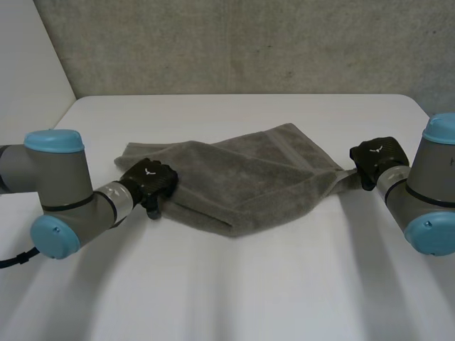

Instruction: Fold the towel.

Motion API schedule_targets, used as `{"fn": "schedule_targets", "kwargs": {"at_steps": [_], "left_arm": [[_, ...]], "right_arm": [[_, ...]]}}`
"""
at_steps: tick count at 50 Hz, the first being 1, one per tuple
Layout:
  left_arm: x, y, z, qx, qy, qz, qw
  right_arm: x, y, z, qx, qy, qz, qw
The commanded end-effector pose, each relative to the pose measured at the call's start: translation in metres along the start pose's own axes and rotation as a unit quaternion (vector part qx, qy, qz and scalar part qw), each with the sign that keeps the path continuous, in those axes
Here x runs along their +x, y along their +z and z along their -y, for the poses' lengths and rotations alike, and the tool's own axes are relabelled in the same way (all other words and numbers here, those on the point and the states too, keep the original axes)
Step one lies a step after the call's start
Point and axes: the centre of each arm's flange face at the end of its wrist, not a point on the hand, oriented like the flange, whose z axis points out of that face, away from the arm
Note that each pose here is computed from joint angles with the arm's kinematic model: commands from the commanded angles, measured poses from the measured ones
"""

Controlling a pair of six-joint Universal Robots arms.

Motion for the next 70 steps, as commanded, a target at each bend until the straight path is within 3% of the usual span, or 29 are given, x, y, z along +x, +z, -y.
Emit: {"fn": "schedule_targets", "kwargs": {"at_steps": [1, 34, 42, 50, 55, 64, 70], "left_arm": [[0.0, 0.002, -0.001, -0.003, 0.0, 0.002, 1.0], [0.009, -0.003, 0.004, -0.009, -0.002, -0.01, 1.0], [-0.002, -0.027, 0.036, 0.014, 0.002, 0.004, 1.0], [-0.026, -0.072, 0.09, 0.08, 0.017, 0.058, 0.995], [-0.041, -0.12, 0.132, 0.129, 0.003, 0.09, 0.988], [-0.046, -0.152, 0.147, 0.135, 0.0, 0.106, 0.985], [-0.042, -0.157, 0.137, 0.1, -0.003, 0.096, 0.99]], "right_arm": [[-0.001, 0.0, 0.0, 0.0, 0.0, 0.001, 1.0], [0.0, 0.0, 0.0, 0.001, 0.0, 0.001, 1.0], [0.016, -0.008, 0.022, 0.025, 0.004, -0.018, 1.0], [0.05, -0.049, 0.081, 0.079, 0.002, -0.031, 0.996], [0.074, -0.088, 0.118, 0.081, 0.003, 0.001, 0.997], [0.088, -0.118, 0.135, 0.072, -0.002, 0.01, 0.997], [0.084, -0.135, 0.133, 0.049, -0.058, 0.025, 0.997]]}}
